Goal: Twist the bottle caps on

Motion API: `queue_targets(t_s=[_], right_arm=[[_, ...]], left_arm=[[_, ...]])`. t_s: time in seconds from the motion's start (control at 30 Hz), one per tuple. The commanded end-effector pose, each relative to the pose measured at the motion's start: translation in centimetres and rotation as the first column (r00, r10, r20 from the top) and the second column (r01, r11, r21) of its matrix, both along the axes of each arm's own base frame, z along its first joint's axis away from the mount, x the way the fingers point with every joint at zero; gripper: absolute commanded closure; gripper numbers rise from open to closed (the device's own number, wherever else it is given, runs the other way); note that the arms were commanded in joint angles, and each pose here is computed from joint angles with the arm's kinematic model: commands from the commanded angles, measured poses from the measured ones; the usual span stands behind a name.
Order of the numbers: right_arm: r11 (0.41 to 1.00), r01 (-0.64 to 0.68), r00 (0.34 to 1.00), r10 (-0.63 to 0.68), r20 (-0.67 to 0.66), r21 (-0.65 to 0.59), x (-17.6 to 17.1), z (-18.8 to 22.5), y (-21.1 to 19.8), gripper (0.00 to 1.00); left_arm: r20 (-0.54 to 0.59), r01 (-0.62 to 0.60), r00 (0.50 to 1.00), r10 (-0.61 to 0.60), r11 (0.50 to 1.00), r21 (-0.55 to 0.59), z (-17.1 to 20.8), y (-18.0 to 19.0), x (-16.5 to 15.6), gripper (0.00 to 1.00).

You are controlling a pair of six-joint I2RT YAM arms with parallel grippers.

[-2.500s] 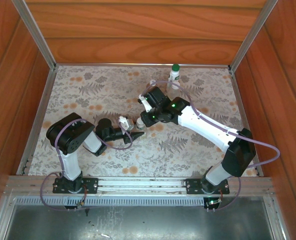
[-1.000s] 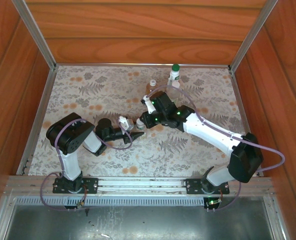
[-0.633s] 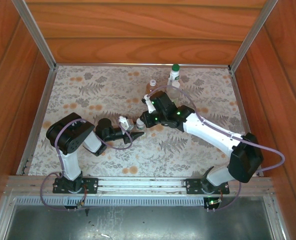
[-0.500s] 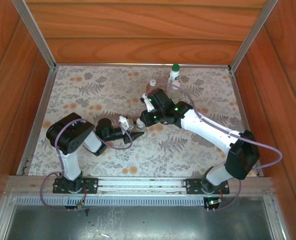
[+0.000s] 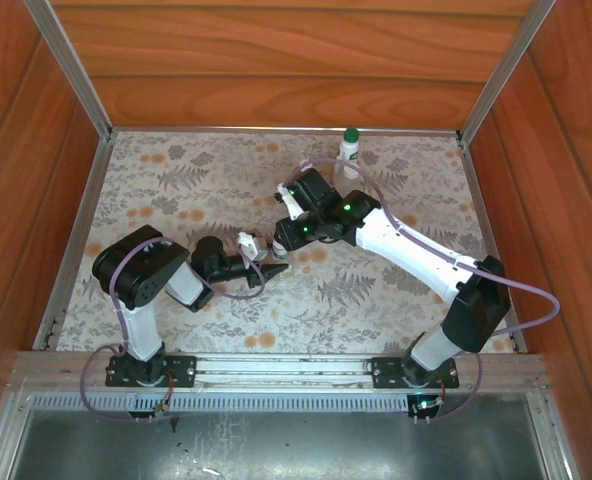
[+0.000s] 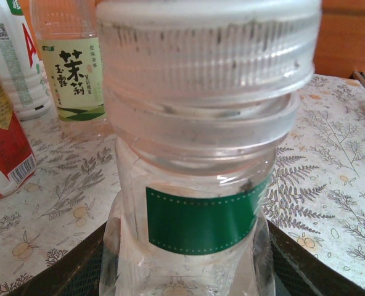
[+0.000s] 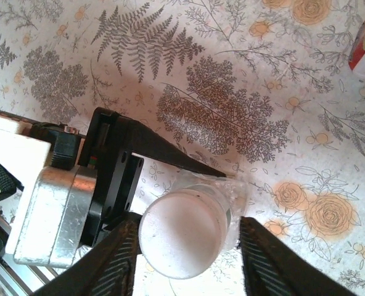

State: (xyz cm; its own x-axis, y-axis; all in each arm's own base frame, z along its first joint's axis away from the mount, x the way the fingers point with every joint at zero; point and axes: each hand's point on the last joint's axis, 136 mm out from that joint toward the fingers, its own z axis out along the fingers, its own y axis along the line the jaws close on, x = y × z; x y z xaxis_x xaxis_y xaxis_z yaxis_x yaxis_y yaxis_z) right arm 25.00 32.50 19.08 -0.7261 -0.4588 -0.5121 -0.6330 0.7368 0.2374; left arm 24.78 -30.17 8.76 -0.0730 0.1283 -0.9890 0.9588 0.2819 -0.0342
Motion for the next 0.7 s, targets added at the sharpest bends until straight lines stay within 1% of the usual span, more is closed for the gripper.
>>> queue_targets(t_s=[0.0,0.07,0.2,0.23,0.33,0.43,0.57,0.67], right_arm=[[0.997,-0.041,0.999,0.041,-0.003,-0.059,-0.4,-0.6,0.1,0.45],[0.994,-0.045,0.999,0.044,-0.005,-0.098,-0.3,-1.2,-0.1,0.42],[0.990,-0.060,0.998,0.059,-0.015,-0.125,-0.5,-1.6,0.0,0.41],[0.988,-0.066,0.998,0.063,-0.030,-0.141,-0.4,-2.3,0.2,0.41],[0.985,-0.080,0.997,0.076,-0.035,-0.152,-0.5,-2.7,0.4,0.46],[0.984,-0.085,0.996,0.081,-0.030,-0.156,-0.6,-2.6,0.4,0.55],[0.984,-0.103,0.995,0.100,-0.025,-0.148,-0.7,-2.5,0.5,0.60],[0.981,-0.151,0.989,0.149,-0.023,-0.126,-1.3,-2.5,0.9,0.60]], left_arm=[[-0.037,0.010,0.999,-0.008,0.999,0.035,-1.3,0.1,-0.2,0.47],[-0.035,0.010,0.999,-0.009,0.999,0.034,-1.2,0.1,-0.2,0.47],[-0.035,0.010,0.999,-0.009,0.999,0.033,-1.2,0.1,-0.2,0.47],[-0.036,0.010,0.999,-0.009,0.999,0.034,-1.2,0.2,-0.2,0.47],[-0.037,0.010,0.999,-0.008,0.999,0.034,-1.3,0.1,-0.2,0.47],[-0.037,0.008,0.999,-0.007,0.999,0.035,-1.3,0.2,-0.2,0.47],[-0.041,0.008,0.999,-0.007,0.999,0.038,-1.4,0.2,-0.2,0.47],[-0.043,0.008,0.999,-0.006,0.999,0.035,-1.3,0.2,-0.2,0.47]])
